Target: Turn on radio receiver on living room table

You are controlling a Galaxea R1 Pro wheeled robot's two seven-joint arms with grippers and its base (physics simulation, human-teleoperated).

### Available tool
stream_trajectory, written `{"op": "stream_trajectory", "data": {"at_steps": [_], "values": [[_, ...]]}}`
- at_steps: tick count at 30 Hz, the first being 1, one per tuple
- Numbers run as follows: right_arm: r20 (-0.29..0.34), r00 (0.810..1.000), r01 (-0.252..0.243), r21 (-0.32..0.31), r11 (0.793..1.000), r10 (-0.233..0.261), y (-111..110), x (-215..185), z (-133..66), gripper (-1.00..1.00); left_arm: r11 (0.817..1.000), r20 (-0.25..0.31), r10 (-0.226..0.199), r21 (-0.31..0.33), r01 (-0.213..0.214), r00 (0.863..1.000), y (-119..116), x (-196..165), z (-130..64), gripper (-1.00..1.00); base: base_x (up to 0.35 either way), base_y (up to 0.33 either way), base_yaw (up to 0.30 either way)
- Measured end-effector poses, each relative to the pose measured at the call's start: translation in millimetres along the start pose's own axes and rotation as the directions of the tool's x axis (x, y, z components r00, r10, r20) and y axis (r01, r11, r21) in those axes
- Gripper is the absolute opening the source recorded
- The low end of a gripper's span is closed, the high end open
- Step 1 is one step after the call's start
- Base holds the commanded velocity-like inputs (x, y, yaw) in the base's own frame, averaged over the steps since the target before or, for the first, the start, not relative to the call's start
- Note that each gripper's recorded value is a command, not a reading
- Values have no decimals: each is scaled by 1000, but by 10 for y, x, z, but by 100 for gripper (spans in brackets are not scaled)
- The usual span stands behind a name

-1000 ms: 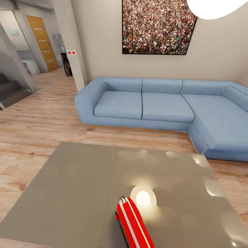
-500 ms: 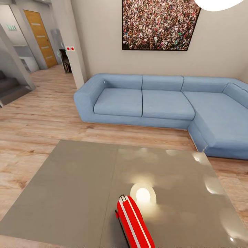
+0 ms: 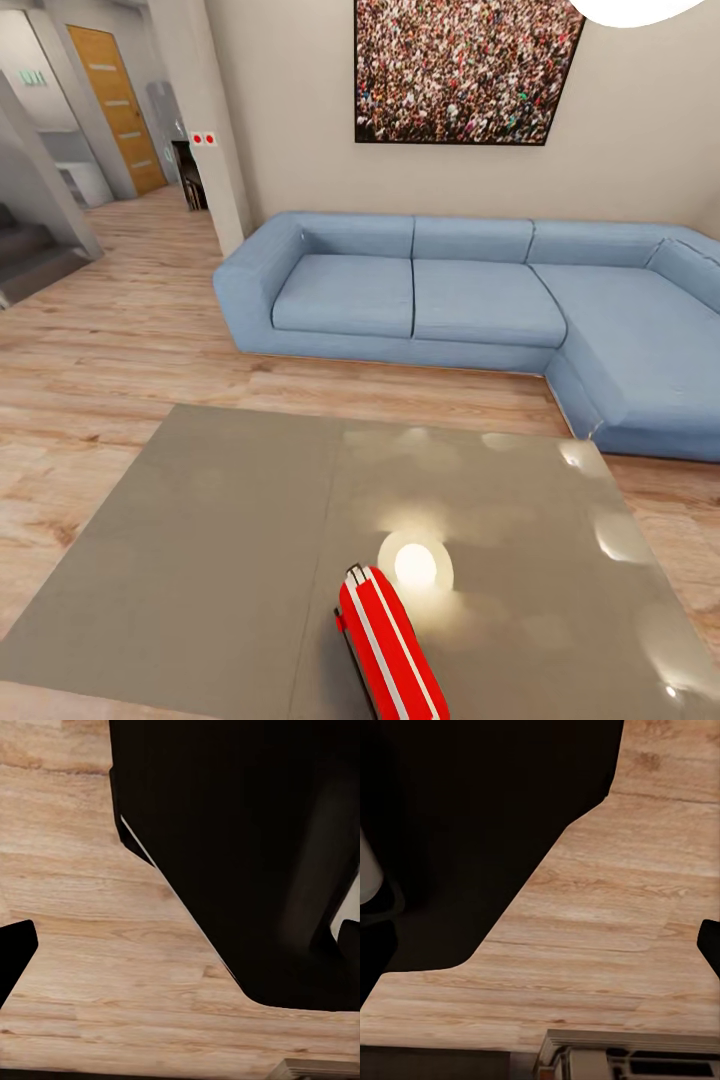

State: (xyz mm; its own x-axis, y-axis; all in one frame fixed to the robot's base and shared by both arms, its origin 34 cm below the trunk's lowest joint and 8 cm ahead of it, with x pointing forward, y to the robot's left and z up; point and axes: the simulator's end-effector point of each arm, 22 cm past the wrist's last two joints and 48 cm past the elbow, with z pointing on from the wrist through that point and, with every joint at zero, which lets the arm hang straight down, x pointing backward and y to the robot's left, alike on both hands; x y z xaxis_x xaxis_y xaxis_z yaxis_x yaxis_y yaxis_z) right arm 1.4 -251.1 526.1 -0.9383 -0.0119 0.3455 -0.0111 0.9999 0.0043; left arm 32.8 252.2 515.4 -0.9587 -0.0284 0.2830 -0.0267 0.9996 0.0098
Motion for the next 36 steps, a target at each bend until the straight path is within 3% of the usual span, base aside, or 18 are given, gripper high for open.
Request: {"op": "stream_trajectory", "data": {"at_steps": [24, 25, 28, 29, 31, 32, 36], "values": [[-4, 1000, 0, -8, 1000, 0, 17, 9, 0, 100, 1000, 0, 2, 0, -2, 1000, -7, -1, 0, 100, 0, 0, 0], [2, 1000, 0, 5, 1000, 0, -11, -4, 0, 100, 1000, 9, 3, 14, -4, 1000, -111, -40, -1, 100, 0, 0, 0], [12, 1000, -1, 8, 1000, 1, -23, -27, 0, 100, 1000, 12, 4, 17, -4, 1000, -136, -52, -1, 100, 0, 0, 0], [60, 998, -3, 18, 1000, 2, -88, -141, -4, 100, 1000, 44, 3, 18, -4, 999, -145, -209, -5, 100, 0, 0, 0], [94, 996, -3, 20, 1000, 1, -111, -295, -10, 100, 1000, 55, 2, 19, -3, 998, -150, -263, -7, 100, 0, 0, 0], [147, 989, -4, 22, 1000, 1, -127, -553, -30, 100, 1000, 92, 0, 25, -3, 996, -152, -439, -19, 100, 0, 0, 0], [191, 982, -6, 24, 1000, 1, -149, -760, -57, 100, 1000, 141, -1, 25, -3, 990, -137, -675, -44, 100, 0, 0, 0]]}}
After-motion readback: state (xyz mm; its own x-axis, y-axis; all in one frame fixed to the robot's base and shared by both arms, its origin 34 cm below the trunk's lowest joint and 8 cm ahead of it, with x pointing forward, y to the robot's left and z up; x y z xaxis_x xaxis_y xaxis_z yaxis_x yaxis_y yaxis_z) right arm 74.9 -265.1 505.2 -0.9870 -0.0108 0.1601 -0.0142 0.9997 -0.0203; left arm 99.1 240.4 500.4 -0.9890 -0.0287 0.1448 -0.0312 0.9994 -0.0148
